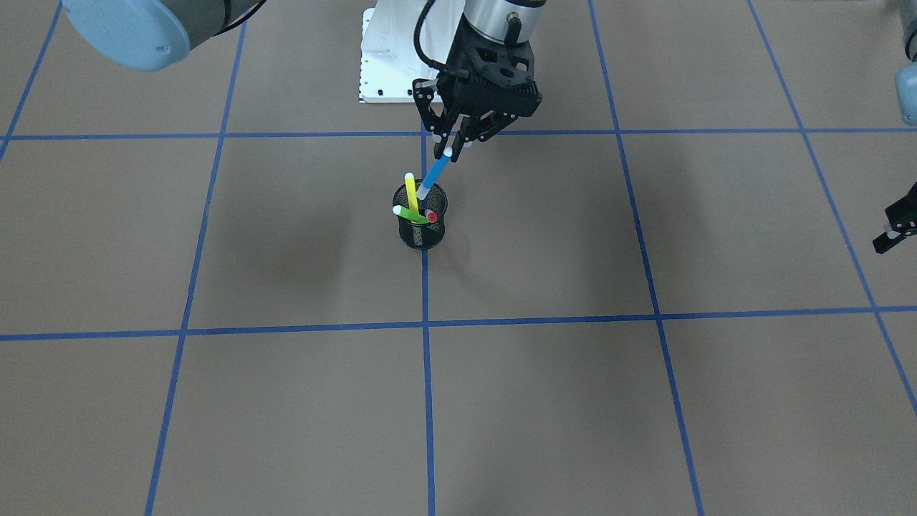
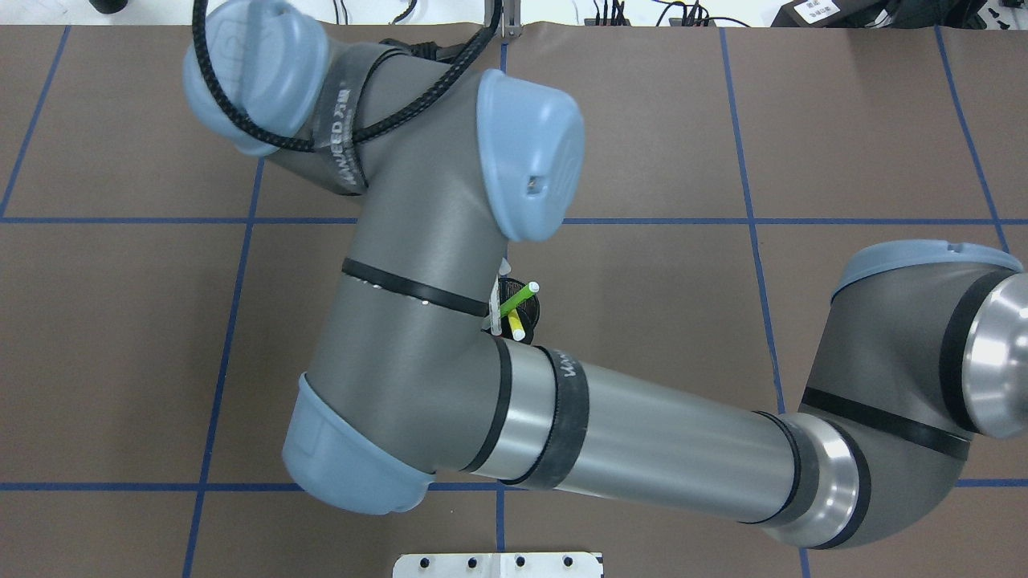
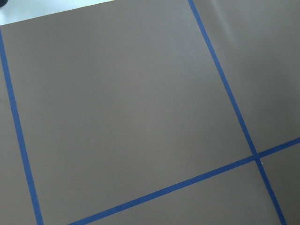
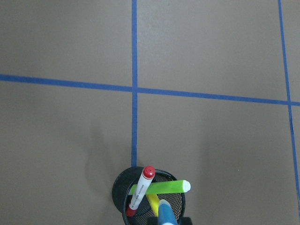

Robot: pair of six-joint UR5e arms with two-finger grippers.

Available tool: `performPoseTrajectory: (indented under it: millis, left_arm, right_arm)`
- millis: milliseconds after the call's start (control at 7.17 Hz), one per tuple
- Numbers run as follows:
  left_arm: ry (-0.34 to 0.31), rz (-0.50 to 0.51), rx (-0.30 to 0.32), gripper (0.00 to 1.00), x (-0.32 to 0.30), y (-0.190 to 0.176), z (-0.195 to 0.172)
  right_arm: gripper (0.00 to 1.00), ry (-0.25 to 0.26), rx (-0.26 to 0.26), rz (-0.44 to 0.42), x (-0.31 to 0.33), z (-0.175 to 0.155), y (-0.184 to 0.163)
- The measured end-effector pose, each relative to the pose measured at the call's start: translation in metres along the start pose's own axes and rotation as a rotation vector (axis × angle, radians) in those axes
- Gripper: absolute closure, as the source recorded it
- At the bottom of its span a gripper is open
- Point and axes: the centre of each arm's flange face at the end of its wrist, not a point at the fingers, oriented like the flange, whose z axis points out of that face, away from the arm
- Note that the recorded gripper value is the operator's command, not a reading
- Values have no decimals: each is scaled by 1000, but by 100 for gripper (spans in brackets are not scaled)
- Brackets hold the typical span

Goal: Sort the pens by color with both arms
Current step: 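Lift the blue marker out of the cup with the right gripper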

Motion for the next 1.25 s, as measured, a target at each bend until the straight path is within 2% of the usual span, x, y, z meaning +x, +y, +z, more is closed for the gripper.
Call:
performPoseTrajectory:
  millis: [139,418,836,1115,1255]
  left_arm:
    - [0,-1,0,0,0,0,0]
    - [0,-1,0,0,0,0,0]
    - [0,-1,-1,0,0,0,0]
    - [2,0,-7,0,1,1,4]
    - [3,1,-11,0,2,1,7]
  right_arm:
    - [99,-4,61,7,21,-2,-9]
    - [99,3,199,-15,54,34,-25]
    - [98,-32,401,-35,99,151,-62]
    - [97,-46,510,3,112,221,-99]
    - [95,-35,560,25,122,247,-117]
